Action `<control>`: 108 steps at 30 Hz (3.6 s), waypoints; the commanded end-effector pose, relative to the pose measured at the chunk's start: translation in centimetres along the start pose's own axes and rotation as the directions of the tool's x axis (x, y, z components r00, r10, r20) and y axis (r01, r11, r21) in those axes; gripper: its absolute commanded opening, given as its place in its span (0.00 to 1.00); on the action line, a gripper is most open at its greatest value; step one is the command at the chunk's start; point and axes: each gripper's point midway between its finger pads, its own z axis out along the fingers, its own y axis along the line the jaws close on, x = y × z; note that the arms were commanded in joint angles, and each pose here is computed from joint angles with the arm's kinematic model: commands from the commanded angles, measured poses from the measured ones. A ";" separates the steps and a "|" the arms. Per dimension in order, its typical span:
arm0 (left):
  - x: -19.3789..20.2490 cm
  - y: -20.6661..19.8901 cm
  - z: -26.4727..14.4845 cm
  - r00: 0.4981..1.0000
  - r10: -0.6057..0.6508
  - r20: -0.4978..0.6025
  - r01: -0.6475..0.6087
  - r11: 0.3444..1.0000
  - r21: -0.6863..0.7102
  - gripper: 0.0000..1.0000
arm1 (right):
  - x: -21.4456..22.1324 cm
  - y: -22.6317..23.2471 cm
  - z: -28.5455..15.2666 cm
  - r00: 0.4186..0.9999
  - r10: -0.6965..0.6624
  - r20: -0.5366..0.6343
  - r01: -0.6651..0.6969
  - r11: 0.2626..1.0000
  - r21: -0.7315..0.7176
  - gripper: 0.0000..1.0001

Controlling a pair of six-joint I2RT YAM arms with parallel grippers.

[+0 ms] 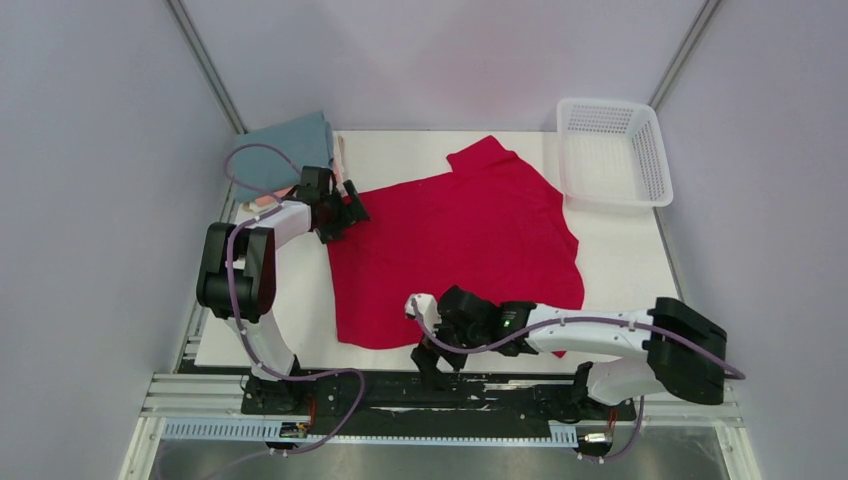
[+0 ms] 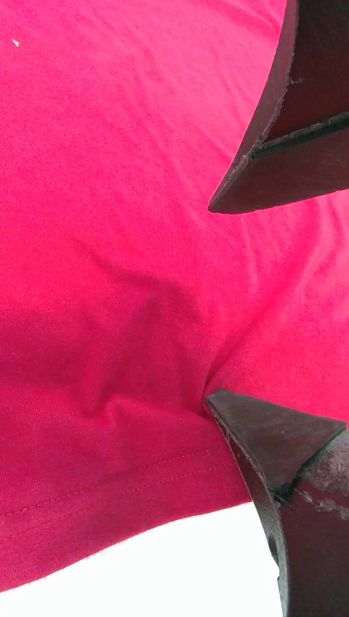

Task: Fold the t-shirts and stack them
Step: Flatten out the tshirt

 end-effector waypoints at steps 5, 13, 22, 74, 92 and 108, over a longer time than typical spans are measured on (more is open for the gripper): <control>0.3 0.2 -3.1 0.999 0.035 0.009 -0.035 0.999 0.002 1.00 | -11.1 -8.5 -9.6 0.873 0.172 0.457 -0.323 0.905 0.276 1.00; 0.9 -0.8 -8.0 0.991 0.079 0.104 -0.071 0.994 -0.080 1.00 | -6.3 -25.4 -17.9 0.600 0.387 0.700 -0.794 0.390 0.466 1.00; 10.7 -5.0 -7.7 0.983 0.178 -0.045 -0.169 0.972 0.161 1.00 | -2.3 -27.6 -16.4 0.593 0.504 0.628 -0.803 0.317 0.504 1.00; 8.9 3.1 -17.2 0.963 0.098 0.252 -0.090 0.995 -0.043 1.00 | -1.8 -2.5 -5.9 0.845 0.524 0.107 -0.533 0.812 0.237 1.00; 23.2 -10.7 -18.2 0.909 0.412 -0.055 -0.299 0.739 0.604 1.00 | 6.4 -20.9 -20.2 0.381 0.548 0.744 -0.918 0.130 0.374 1.00; 37.2 -17.7 -11.5 0.737 0.614 -0.283 -0.398 0.733 0.552 0.66 | 5.8 -22.7 -18.4 0.279 0.566 0.776 -0.960 0.167 0.224 1.00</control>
